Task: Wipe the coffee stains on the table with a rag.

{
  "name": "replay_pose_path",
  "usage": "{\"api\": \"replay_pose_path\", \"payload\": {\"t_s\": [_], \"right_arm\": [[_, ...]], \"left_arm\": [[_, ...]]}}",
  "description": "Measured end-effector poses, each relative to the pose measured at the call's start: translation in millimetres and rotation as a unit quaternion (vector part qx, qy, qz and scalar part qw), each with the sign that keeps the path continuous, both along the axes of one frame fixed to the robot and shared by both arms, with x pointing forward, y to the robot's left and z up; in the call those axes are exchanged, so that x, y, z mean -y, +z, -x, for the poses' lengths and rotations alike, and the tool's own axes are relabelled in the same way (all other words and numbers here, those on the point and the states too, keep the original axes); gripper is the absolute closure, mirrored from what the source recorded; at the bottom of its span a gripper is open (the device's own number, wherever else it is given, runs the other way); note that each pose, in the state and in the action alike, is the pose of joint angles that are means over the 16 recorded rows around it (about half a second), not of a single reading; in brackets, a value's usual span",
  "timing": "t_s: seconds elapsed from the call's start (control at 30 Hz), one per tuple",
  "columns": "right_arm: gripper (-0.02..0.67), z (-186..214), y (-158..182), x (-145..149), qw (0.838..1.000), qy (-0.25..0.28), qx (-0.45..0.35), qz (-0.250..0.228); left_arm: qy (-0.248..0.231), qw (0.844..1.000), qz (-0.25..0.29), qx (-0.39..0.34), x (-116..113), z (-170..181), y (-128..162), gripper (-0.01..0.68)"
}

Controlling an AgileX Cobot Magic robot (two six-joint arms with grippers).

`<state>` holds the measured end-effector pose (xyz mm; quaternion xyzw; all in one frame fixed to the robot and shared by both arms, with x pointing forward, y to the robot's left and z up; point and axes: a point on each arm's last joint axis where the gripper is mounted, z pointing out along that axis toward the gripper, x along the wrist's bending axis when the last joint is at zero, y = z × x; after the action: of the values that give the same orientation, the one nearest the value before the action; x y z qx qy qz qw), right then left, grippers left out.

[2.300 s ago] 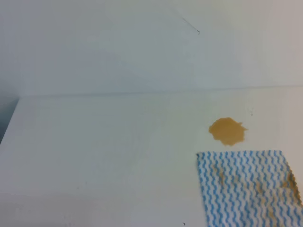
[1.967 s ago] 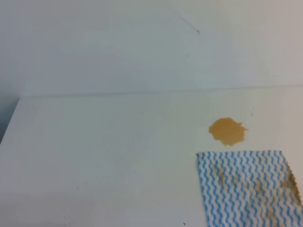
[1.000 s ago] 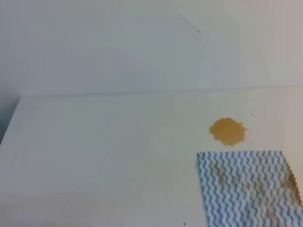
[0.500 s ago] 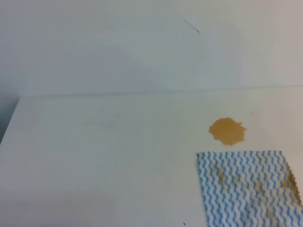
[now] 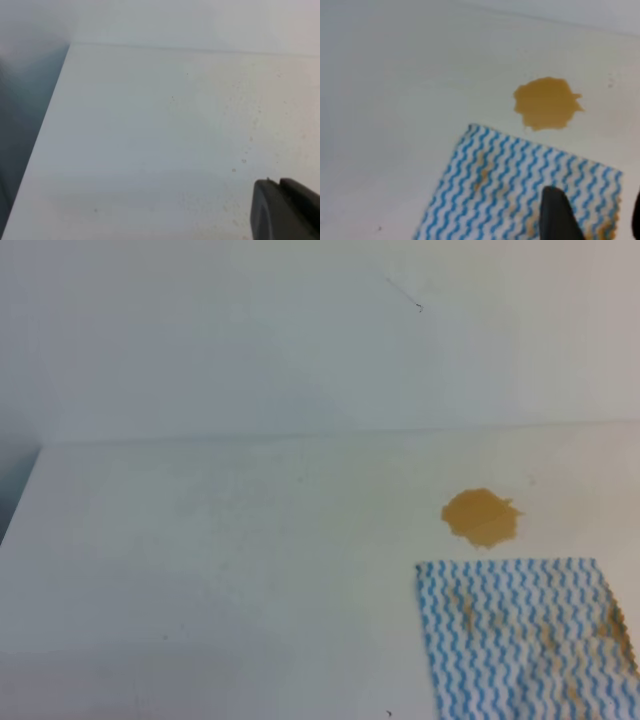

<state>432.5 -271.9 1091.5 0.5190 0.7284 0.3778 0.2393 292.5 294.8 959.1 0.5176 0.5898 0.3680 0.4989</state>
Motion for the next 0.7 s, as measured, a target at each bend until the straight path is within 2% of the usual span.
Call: {"api": "replay_pose_path", "payload": {"t_s": [0.23,0.53,0.7], "right_arm": [[0.31,-42.4,-35.6,-18.0,0.995,0.061,-0.073,0.005],[0.288,-75.1,-104.9,-56.6,0.973,0.147,-0.165,0.072],[0.281,-82.3,-139.1,-71.3,0.959,0.173,-0.202,0.1]], "left_arm": [[0.0,1.0,-0.001,0.0,0.0,0.0,0.0,0.677],[0.0,1.0,-0.001,0.0,0.0,0.0,0.0,0.677],[0.0,1.0,-0.001,0.0,0.0,0.0,0.0,0.677]]}}
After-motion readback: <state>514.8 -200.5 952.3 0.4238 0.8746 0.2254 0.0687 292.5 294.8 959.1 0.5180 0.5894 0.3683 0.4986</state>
